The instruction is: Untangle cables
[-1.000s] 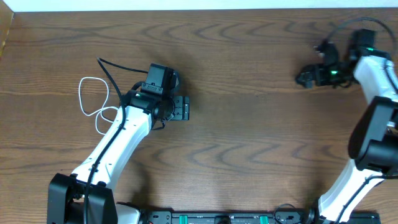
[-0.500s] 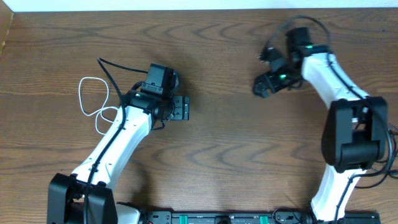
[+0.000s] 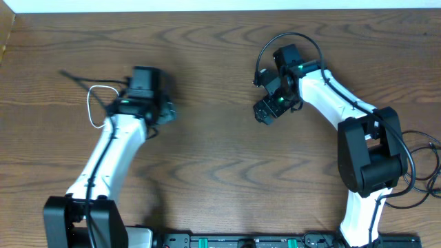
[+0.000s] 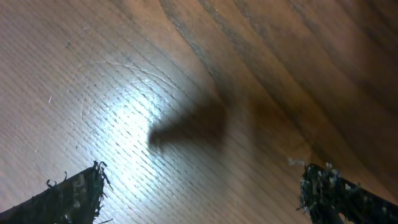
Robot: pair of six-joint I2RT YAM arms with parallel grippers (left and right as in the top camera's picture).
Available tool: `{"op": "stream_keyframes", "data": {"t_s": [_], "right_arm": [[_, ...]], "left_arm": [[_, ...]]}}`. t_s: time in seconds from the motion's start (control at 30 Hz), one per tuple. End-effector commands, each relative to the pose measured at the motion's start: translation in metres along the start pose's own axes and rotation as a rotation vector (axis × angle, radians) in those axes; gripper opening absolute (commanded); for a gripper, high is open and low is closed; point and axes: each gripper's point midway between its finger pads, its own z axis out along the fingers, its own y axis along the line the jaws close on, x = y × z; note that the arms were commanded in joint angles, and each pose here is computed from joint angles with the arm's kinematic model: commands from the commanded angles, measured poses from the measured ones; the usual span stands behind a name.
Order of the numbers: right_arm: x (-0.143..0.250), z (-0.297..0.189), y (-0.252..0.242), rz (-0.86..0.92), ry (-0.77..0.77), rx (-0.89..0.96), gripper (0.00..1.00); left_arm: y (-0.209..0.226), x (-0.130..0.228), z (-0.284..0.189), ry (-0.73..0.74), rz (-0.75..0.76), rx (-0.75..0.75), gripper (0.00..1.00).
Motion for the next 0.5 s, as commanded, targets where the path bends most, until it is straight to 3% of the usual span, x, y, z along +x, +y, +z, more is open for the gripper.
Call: {"op": "stream_keyframes", "data": {"t_s": [0.0,0.2,0.47], "right_arm": [[0.004,0.007,0.004,0.014,0.008,0.012,0.99],[0.005,0.017,0.005,0.028,-0.014,0.008,0.99],[0.009,0.020,0.006,0.029,-0.007,0.006,0.99]], "left_arm": [[0.046,-0.009,0.007,-0.012,-0.174,-0.103,0.80],[0.091,-0.006,0.009,0.029,-0.317,-0.172,0.80],[0.094,-0.005,0.010,0.038,-0.333,-0.163,0.80]]}}
